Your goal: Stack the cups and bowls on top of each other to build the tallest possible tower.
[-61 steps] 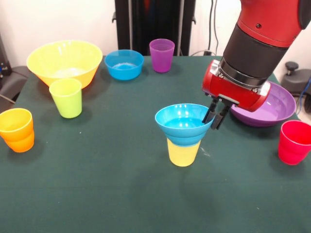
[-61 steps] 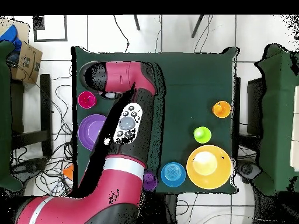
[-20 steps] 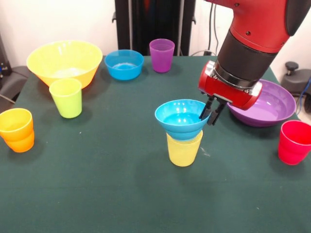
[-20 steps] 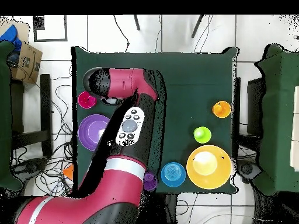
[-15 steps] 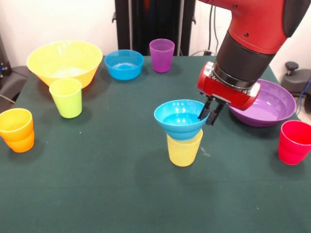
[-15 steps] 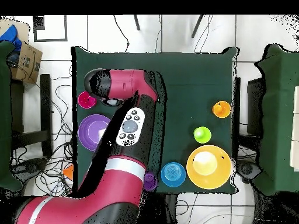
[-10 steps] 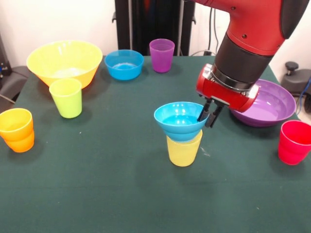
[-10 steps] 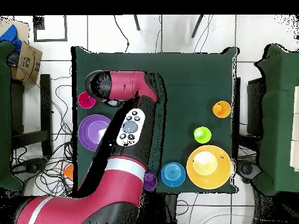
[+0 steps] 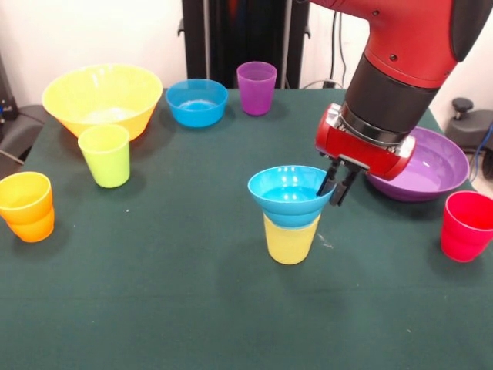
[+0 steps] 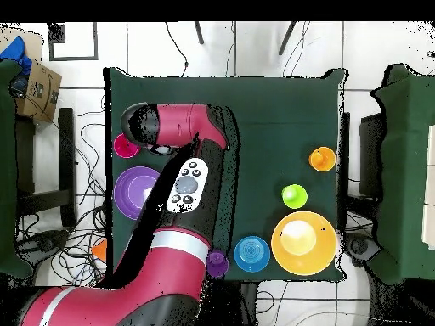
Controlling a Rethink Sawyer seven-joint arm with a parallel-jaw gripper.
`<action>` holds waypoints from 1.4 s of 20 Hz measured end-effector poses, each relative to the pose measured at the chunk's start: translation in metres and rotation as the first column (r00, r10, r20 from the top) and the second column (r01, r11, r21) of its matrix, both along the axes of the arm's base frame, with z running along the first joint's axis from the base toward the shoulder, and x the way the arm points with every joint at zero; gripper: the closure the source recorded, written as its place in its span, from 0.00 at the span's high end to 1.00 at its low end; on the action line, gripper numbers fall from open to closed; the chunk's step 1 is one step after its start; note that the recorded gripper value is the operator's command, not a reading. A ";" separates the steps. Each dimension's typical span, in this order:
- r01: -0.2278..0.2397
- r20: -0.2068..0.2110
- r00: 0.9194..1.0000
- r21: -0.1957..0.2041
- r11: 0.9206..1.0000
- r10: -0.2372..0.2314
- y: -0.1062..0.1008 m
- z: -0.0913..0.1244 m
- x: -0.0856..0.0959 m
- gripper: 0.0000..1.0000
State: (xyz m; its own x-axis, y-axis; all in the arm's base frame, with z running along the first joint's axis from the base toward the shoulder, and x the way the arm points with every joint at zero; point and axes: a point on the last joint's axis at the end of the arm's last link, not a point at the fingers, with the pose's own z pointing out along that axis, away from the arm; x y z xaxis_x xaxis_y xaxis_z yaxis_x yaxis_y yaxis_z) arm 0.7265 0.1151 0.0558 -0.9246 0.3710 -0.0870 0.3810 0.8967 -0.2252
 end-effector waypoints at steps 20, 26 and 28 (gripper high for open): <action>-0.008 -0.001 1.000 0.001 1.000 0.008 0.006 -0.001 -0.001 0.00; -0.007 -0.001 1.000 0.002 1.000 0.007 0.006 -0.001 -0.001 1.00; -0.007 -0.001 1.000 0.002 1.000 0.007 0.006 -0.001 -0.001 1.00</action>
